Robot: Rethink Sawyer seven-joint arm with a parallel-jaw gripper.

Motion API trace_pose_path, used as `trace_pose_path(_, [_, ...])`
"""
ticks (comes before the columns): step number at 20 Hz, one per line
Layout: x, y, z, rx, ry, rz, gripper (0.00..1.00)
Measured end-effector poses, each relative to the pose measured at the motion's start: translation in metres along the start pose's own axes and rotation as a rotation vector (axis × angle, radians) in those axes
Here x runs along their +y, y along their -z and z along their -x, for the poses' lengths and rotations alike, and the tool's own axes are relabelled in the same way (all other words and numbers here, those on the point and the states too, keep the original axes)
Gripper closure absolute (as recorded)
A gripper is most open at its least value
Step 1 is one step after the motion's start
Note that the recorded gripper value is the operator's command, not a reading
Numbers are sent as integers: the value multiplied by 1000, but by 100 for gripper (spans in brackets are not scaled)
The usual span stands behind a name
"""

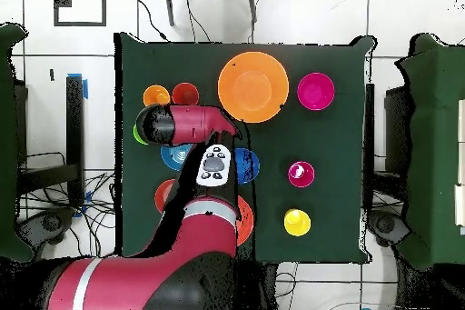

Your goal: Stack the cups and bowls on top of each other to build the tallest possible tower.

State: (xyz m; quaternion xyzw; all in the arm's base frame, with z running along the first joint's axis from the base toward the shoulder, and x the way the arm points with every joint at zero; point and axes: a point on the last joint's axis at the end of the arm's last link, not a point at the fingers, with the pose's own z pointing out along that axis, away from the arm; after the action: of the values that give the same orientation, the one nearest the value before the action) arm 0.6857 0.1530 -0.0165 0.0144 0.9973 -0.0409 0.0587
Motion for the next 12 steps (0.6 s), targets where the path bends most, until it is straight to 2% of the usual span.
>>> trace_pose_path(12, [0,4,3,-7,-1,0,0])
